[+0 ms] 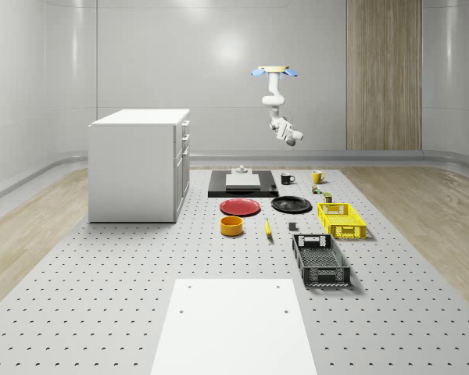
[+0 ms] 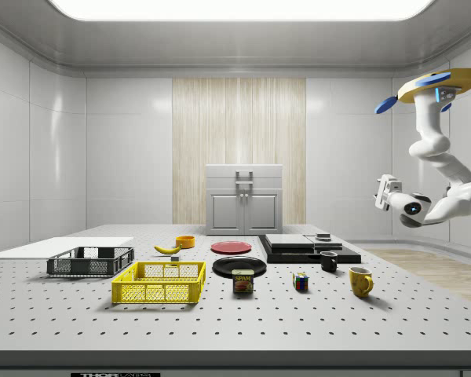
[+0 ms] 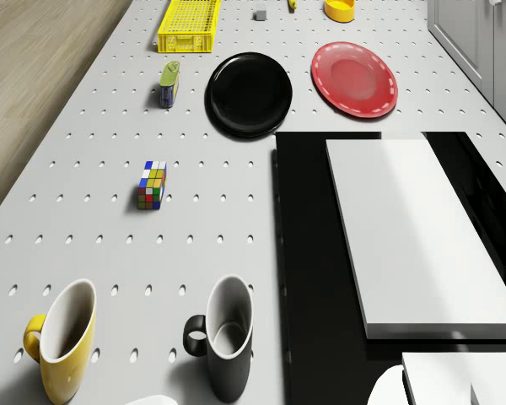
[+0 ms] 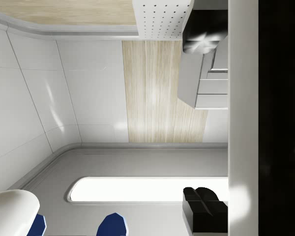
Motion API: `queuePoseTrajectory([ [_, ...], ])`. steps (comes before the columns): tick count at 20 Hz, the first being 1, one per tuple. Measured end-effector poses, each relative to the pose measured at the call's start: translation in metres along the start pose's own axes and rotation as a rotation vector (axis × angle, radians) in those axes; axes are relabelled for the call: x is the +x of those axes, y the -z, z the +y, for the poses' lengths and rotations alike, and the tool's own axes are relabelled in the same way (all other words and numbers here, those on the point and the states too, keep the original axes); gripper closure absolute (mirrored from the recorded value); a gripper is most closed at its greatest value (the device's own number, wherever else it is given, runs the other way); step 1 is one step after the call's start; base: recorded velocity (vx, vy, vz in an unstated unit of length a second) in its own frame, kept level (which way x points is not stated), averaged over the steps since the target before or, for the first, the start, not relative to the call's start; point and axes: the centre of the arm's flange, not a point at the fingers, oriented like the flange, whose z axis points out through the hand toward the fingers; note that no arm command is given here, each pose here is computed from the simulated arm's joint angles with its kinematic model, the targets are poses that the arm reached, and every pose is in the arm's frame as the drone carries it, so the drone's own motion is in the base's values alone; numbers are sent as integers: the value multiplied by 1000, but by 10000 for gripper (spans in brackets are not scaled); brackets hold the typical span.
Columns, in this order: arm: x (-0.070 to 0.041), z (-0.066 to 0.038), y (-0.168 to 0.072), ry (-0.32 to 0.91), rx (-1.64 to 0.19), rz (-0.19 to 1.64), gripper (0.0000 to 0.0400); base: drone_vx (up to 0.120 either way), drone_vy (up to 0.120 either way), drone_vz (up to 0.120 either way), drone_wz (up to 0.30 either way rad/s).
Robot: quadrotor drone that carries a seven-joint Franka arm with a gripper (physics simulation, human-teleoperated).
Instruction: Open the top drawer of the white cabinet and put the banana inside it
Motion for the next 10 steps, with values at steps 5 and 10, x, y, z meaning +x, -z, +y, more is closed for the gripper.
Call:
queuePoseTrajectory([
  [5, 9, 7, 1, 1, 119, -120, 0, 120, -120, 120, 0],
  [10, 12, 11, 0, 1, 168, -170, 0, 120, -120, 120, 0],
])
